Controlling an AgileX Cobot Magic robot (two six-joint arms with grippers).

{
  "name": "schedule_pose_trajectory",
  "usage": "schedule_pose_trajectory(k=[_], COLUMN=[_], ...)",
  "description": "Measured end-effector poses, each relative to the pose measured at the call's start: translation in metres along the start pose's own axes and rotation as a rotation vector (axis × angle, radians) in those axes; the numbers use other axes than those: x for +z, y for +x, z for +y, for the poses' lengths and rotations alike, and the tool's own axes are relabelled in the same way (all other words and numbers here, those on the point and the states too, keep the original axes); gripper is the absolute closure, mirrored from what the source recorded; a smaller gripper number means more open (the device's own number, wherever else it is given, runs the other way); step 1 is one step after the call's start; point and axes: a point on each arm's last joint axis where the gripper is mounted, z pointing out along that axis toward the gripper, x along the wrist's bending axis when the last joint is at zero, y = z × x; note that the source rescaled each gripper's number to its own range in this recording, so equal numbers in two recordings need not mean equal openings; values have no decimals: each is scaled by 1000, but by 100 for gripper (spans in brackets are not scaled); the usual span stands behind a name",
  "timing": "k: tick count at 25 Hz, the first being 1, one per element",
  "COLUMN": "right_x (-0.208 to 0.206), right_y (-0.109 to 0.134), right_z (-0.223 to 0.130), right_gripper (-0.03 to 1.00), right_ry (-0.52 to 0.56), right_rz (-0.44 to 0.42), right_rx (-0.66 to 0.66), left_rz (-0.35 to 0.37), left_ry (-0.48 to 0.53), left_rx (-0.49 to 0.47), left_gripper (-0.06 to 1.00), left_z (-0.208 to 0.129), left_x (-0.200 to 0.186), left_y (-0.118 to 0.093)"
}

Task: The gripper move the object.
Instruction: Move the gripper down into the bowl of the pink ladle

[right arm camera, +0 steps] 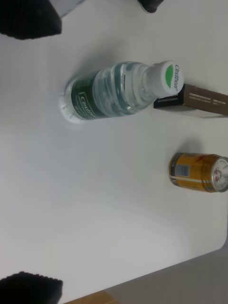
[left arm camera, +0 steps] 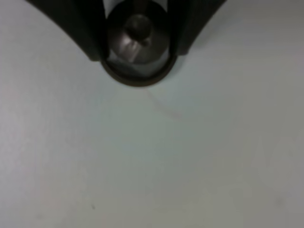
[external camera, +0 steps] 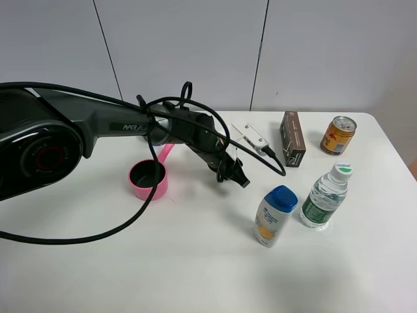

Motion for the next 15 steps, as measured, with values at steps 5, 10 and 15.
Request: schedule_pose_trajectory(k=[5,10,15], right_x=[0,0,0], right_y=[0,0,0], right_z=[0,0,0], right_gripper=[-3,-3,-3], right_ry=[0,0,0], right_rz=[0,0,0], right_rx=[0,0,0], left_rz=[-5,-44,-79], left_ry=[-23,2,61], left_rx=[4,15,37], left_gripper=[94,94,94], left_z=[16,31,40], left_x=[-25,-62,-106], left_y=[1,-2,0])
